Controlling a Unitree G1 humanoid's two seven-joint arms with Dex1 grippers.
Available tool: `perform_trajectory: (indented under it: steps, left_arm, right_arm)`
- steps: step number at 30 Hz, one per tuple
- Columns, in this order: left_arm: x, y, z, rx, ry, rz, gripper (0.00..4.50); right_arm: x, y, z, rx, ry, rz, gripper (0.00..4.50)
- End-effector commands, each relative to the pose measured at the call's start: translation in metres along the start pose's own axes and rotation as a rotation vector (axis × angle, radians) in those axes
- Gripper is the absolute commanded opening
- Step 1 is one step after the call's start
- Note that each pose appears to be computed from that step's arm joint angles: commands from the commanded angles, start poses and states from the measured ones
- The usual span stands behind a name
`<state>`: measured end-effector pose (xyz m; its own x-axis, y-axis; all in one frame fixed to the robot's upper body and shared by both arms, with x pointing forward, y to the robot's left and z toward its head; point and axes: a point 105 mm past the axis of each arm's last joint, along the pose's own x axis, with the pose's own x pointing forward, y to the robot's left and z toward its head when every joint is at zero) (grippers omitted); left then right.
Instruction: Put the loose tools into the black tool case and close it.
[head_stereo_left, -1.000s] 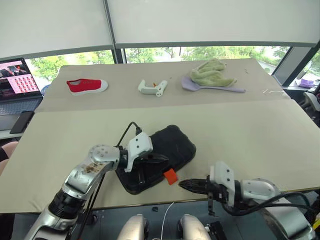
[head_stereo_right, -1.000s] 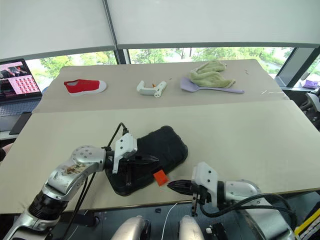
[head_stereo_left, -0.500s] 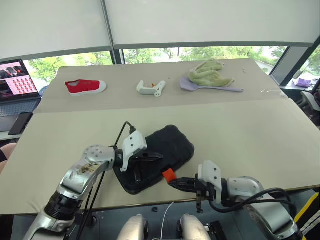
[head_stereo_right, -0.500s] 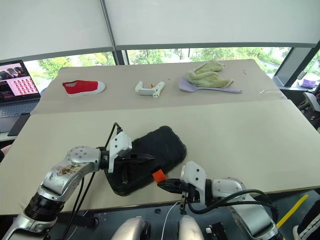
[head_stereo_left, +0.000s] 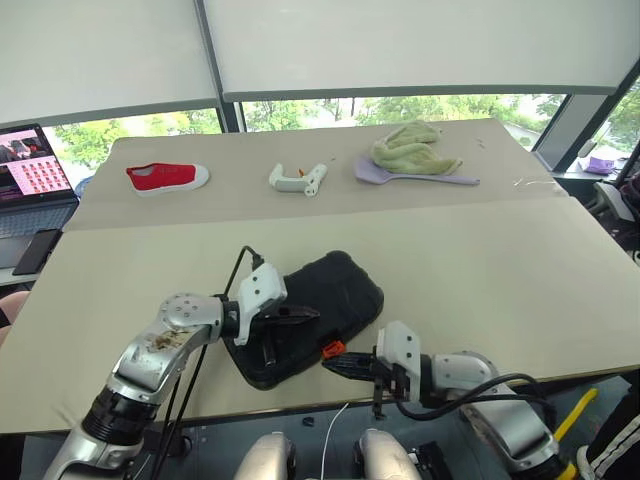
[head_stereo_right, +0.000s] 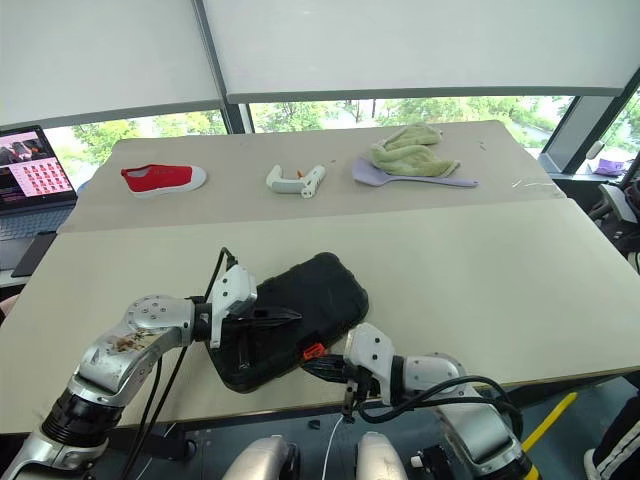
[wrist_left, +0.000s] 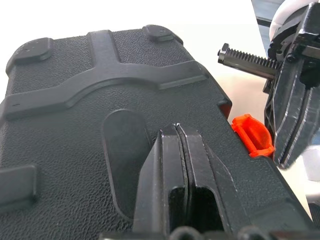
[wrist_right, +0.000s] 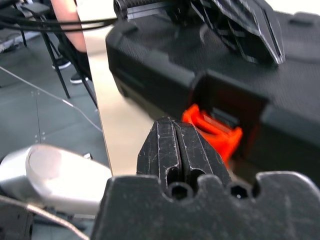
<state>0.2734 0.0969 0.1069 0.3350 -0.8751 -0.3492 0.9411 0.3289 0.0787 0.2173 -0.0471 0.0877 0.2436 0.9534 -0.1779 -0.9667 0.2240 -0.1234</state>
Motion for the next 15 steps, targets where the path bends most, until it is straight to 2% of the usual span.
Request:
perform_trajectory:
  steps: [1, 7, 15]
  left_arm:
    - [-0.015, 0.015, -0.069, -0.174, 0.262, 0.138, 0.06]
    - [-0.010, -0.002, -0.068, -0.218, 0.244, 0.037, 0.06]
    - [-0.004, -0.003, -0.066, -0.214, 0.229, 0.014, 0.06]
  right_arm:
    - [0.002, -0.007, 0.013, -0.027, -0.070, -0.032, 0.00]
    - [0.001, -0.018, 0.004, -0.062, -0.023, -0.087, 0.00]
    - [-0.006, -0.008, -0.004, -0.006, 0.063, -0.006, 0.00]
